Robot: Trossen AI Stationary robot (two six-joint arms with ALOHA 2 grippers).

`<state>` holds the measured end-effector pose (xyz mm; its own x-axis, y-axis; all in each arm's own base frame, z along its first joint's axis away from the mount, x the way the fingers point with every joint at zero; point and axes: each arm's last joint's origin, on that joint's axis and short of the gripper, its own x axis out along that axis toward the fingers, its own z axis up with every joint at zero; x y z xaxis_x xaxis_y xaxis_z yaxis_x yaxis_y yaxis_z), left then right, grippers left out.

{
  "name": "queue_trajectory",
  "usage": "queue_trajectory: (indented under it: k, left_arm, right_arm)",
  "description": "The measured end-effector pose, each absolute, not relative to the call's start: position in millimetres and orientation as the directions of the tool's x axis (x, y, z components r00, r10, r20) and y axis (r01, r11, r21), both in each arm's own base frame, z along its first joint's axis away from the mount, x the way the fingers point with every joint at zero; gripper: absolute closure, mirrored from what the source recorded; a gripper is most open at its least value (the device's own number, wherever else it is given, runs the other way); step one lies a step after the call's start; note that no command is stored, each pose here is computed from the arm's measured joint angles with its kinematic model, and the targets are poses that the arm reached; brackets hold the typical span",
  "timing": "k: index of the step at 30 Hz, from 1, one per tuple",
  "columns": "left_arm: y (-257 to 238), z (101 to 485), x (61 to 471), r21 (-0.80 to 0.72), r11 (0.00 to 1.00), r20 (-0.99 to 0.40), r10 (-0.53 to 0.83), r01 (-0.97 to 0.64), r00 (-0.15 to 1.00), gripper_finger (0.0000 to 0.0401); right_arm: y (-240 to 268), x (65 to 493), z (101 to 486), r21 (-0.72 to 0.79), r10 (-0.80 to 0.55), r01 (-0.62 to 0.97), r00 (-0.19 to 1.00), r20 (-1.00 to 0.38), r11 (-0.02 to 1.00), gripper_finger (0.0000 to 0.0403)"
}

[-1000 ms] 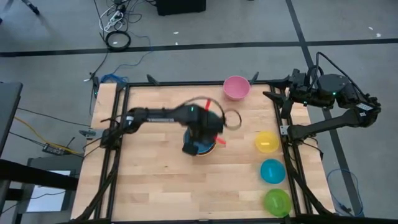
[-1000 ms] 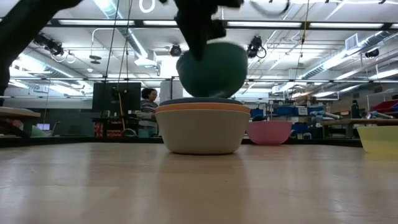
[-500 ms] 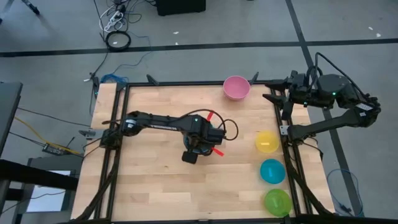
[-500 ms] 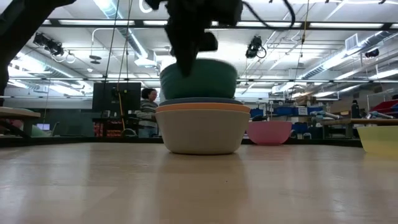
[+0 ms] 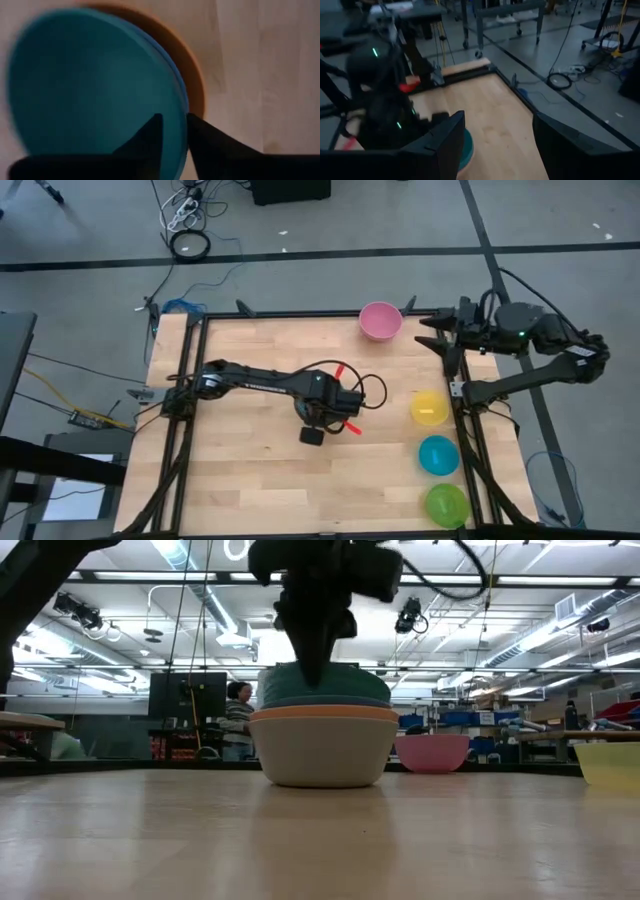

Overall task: Nest bowls inside each other
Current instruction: Stack the green bowl on top of the blue bowl, then stack the pink bowl on top of the green bowl

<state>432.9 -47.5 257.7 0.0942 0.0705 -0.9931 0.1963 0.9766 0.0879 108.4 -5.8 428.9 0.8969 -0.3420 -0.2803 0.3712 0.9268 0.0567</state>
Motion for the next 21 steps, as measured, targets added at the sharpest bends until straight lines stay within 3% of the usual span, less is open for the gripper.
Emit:
queue_trajectory:
  k: [12, 21]
  left_arm:
    - [-49.2, 278.2, 435.1, 0.111, 0.984, -0.982, 0.087, 0.142, 0.165, 0.0158]
    - [-48.1, 285.3, 429.1, 0.126, 0.985, -0.982, 0.108, 0.115, 0.155, 0.0117]
  right_arm:
    - [-4.9, 141.0, 415.4, -0.003, -0.369, 0.4, 0.843, -0.392, 0.917, 0.0169]
    - [-6.3, 136.8, 413.3, -0.018, -0.409, 0.441, 0.816, -0.408, 0.898, 0.0179]
